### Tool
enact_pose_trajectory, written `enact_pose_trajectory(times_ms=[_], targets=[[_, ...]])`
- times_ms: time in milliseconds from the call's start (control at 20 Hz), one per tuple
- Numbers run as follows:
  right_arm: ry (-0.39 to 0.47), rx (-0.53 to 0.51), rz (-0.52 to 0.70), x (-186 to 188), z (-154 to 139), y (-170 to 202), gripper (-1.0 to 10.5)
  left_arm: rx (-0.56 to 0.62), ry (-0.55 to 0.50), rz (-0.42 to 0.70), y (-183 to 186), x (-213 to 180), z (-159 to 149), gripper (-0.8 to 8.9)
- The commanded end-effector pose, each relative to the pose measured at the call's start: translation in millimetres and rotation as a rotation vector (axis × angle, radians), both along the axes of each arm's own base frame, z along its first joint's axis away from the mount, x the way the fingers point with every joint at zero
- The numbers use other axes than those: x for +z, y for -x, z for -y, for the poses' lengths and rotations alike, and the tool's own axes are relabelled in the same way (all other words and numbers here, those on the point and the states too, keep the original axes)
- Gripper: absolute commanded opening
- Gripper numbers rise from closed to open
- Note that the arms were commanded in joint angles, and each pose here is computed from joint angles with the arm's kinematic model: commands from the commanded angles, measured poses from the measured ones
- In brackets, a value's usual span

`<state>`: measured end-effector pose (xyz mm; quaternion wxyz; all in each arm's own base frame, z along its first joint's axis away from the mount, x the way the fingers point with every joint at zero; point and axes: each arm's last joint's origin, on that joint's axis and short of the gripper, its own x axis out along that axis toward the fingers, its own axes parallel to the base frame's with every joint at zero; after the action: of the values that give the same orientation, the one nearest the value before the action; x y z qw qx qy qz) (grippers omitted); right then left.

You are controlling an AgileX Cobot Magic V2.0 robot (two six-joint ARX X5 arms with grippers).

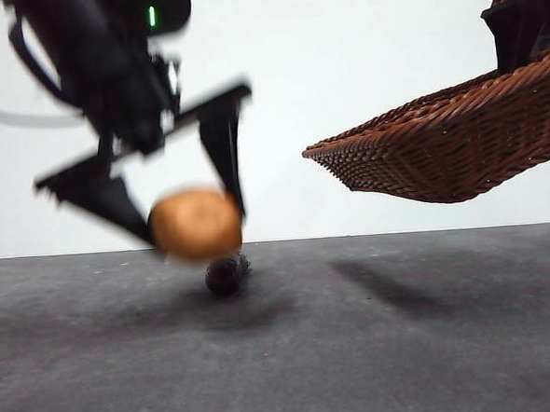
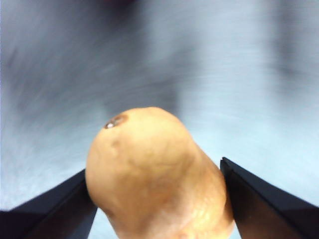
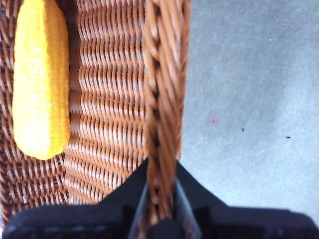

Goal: Help me put the vegetables on the table into the basket

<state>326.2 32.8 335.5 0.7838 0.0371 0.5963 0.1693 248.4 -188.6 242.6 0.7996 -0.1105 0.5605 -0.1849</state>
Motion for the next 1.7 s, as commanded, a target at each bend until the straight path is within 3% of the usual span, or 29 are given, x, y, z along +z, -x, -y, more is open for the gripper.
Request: enact_pose_trajectory(times_ms=[50, 350, 550, 850, 900, 950, 1050, 1100, 1400, 1600, 1700], targets=[[-0.018, 0.016, -0.004, 0, -2, 0, -0.1, -0.15, 0.025, 0.138, 23, 31, 3, -0.09], [-0.08, 0.076, -0.029, 1, -28, 5, -0.1, -0.318, 0.137, 0.358, 70, 73, 24, -0.09], [-0.087, 0.141, -0.036, 1, -60, 11, -0.1, -0.387, 0.109, 0.449, 77, 72, 38, -0.09], [-0.099, 0.212, -0.028, 2, -102, 23, -0.1, -0.393, 0.037, 0.439, 75, 63, 43, 0.02], [-0.096, 0.221, -0.029, 2, -106, 25, -0.1, -0.394, 0.038, 0.438, 76, 62, 43, 0.46], [-0.091, 0.224, -0.029, 2, -110, 27, -0.1, -0.393, 0.039, 0.436, 76, 62, 43, 1.62], [-0.065, 0.218, -0.023, 1, -115, 29, -0.1, -0.391, 0.041, 0.436, 76, 63, 43, 5.19], [-0.058, 0.213, -0.018, 2, -117, 29, -0.1, -0.4, 0.036, 0.442, 76, 63, 43, 5.66], [-0.036, 0.174, 0.021, 2, -111, 23, -0.1, -0.42, 0.024, 0.499, 72, 72, 41, 5.66], [-0.033, 0.083, 0.021, 2, -81, 11, -0.1, -0.367, -0.028, 0.601, 55, 113, 24, 5.66], [-0.021, 0.04, 0.012, 1, -58, 6, -0.1, -0.308, -0.069, 0.582, 44, 118, 9, 5.66]])
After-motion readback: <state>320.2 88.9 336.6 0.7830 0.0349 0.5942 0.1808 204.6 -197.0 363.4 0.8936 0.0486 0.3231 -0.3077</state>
